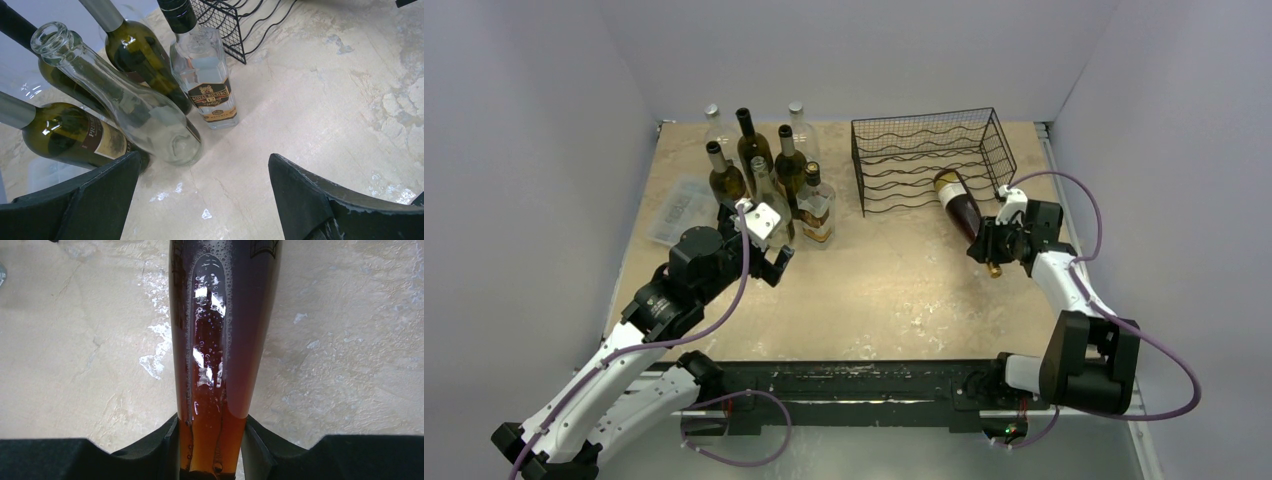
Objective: Take the wine bottle off the wine rack
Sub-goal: Pick up the wine bottle from the wine rack.
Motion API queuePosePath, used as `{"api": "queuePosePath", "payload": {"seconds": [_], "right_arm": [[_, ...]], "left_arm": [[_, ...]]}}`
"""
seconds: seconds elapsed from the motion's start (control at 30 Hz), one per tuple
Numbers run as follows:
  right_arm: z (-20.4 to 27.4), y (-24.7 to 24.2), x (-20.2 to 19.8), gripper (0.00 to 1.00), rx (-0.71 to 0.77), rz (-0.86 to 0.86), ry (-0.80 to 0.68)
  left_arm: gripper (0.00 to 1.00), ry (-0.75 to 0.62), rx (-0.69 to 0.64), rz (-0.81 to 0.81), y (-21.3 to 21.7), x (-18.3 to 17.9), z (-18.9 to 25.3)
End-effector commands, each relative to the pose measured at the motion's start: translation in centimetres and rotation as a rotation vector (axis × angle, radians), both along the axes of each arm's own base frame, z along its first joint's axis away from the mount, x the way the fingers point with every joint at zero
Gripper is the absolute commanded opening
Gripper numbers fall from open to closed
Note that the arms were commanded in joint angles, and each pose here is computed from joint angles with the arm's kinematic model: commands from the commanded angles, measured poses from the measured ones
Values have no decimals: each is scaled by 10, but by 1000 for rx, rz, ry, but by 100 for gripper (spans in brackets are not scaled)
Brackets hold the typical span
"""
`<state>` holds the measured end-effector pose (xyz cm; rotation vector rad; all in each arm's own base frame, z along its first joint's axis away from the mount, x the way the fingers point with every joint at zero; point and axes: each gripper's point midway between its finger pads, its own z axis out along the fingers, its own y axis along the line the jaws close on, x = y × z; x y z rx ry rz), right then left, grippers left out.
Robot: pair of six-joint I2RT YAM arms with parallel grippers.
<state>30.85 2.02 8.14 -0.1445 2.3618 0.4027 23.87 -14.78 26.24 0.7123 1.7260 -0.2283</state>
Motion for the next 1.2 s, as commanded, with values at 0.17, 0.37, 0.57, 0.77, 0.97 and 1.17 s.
{"api": "queuePosePath", "payload": {"seconds": [0.17, 0.37, 0.57, 0.77, 0.97, 1.17], "right_arm": [[47, 2, 19, 0, -31, 69, -186], [56, 0, 18, 0, -49, 76, -200], [62, -1, 18, 0, -64, 86, -202], [68, -3, 16, 0, -81, 88, -213], [76, -3, 14, 0, -91, 92, -215], [78, -3, 11, 0, -98, 102, -198]], "left_arm": [[100, -32, -1, 9, 3, 3, 10], [100, -31, 0, 8, 3, 3, 10], [100, -29, 0, 8, 3, 3, 9], [100, -29, 0, 7, 2, 3, 9], [100, -27, 2, 7, 2, 3, 9], [100, -27, 2, 7, 2, 3, 9]]}}
